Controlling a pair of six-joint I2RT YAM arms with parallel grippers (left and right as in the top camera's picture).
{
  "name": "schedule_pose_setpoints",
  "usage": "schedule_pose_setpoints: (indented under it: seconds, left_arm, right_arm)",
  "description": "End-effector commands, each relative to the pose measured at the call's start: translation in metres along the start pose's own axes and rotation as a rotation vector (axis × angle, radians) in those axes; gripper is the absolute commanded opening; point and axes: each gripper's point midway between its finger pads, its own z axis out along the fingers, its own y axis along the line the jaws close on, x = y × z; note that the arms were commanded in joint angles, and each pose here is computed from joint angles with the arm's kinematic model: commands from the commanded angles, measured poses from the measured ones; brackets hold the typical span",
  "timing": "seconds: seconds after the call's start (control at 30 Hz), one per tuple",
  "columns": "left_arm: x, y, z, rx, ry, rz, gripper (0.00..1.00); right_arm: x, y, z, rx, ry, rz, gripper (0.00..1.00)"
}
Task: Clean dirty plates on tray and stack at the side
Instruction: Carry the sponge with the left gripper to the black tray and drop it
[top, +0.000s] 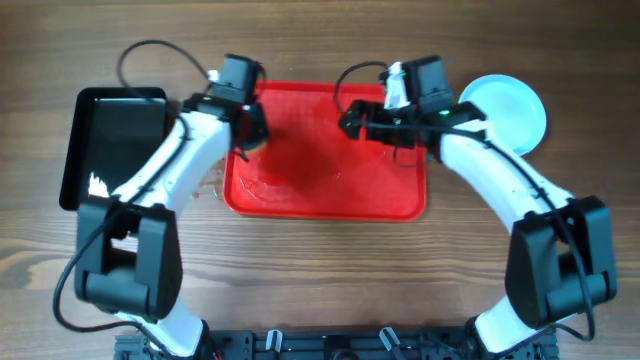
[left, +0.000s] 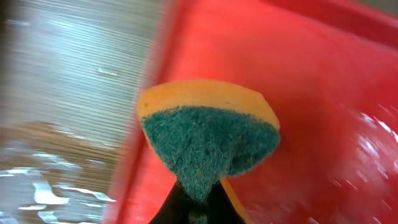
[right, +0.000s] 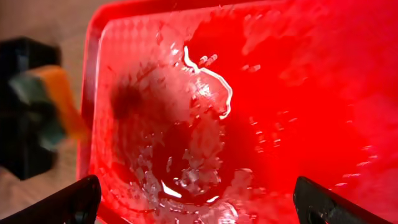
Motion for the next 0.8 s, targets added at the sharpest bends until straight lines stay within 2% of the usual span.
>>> schedule_pose_setpoints:
  seconds: [0.0,0.3,0.57,0.67,0.7,0.73,0.77]
  left_arm:
    - [-0.041,0.059,-0.027,-0.066,-0.11,-0.149,0.04]
    - [-0.055,0.173,-0.015,-0.182,-0.096,-0.397,0.05]
    - [-0.036,0.235,0.012,-0.263,-0.019,-0.523,0.06]
    - [-0.028,0.255,0.021,-0.287,0.009,-0.565,0.09]
    - [-0.026,0.26,0.023,-0.288,0.014,-0.577,0.14]
    - [-0.025,0.263,0.023,-0.277,0.018,-0.591,0.27]
    - [-0.025,0.263,0.023,-0.262,0.018,-0.599,0.46]
  right_arm:
    - [0.006,-0.008,0.014,0.14,-0.032,0.04,1.0]
    - [0.017,-0.015,0.032,0.178,-0.004,0.077,1.0]
    - [0.025,-0.026,0.047,0.198,0.03,0.088,1.0]
    - [0.026,-0.027,0.048,0.2,0.033,0.089,1.0]
    - [0.026,-0.027,0.048,0.2,0.032,0.089,1.0]
    - [0.025,-0.026,0.048,0.199,0.031,0.089,1.0]
    - [0.025,-0.026,0.048,0.198,0.03,0.088,1.0]
